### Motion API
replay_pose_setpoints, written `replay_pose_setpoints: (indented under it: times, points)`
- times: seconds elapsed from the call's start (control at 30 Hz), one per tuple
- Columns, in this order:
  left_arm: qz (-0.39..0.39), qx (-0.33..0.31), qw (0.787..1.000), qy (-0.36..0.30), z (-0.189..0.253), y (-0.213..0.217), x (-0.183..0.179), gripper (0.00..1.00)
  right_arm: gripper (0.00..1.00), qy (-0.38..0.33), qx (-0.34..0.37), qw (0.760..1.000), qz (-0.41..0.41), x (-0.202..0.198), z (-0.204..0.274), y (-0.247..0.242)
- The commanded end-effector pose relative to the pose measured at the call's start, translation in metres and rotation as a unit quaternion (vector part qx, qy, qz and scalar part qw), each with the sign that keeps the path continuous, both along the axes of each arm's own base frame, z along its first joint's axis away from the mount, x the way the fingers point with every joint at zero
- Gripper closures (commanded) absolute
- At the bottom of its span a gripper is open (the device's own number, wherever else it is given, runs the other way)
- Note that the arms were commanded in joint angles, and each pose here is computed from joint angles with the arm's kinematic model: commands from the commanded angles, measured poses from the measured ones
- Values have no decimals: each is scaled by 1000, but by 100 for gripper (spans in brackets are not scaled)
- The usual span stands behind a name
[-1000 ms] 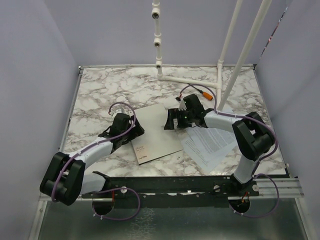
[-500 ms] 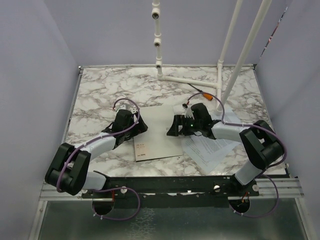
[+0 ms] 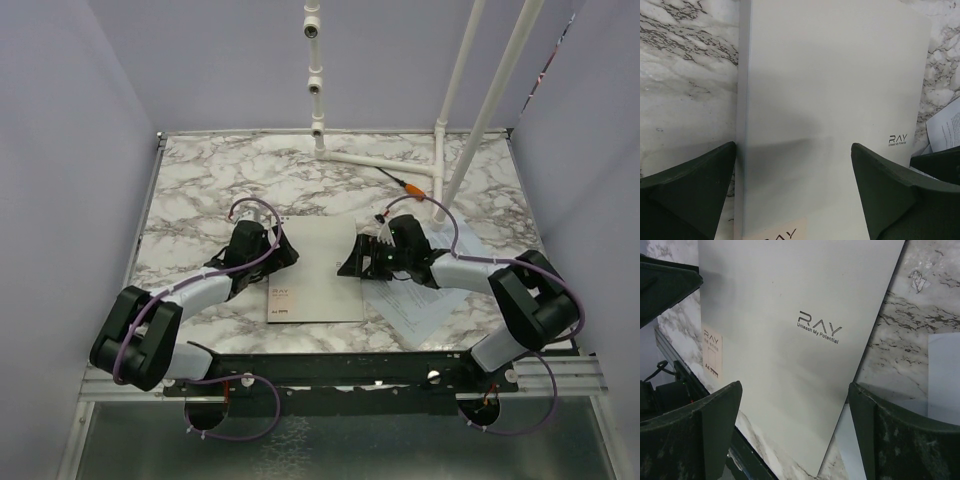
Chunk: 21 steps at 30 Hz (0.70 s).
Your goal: Put the files into the folder
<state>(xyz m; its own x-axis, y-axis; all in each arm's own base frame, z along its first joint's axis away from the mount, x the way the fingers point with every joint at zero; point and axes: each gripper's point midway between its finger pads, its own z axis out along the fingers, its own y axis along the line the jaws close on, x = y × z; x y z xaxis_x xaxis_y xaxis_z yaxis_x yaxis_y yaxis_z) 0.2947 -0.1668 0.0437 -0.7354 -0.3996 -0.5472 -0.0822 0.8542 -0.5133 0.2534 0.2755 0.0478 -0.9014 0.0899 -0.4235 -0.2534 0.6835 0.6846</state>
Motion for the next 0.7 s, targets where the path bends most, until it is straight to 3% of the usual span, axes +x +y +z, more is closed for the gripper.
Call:
replay_pose_setpoints:
  times: [0.0, 0.37, 0.67]
  points:
    - [-26, -16, 997, 73, -25, -6, -41, 1, 10, -9, 49, 999, -4, -1, 27, 10]
    - [-40, -57, 995, 71, -11, -18, -45, 1, 11, -31, 112, 993, -12, -3, 63, 16]
    - [-61, -124, 990, 32, 22, -36, -41, 1, 12, -37, 182, 983, -4, -14, 84, 22]
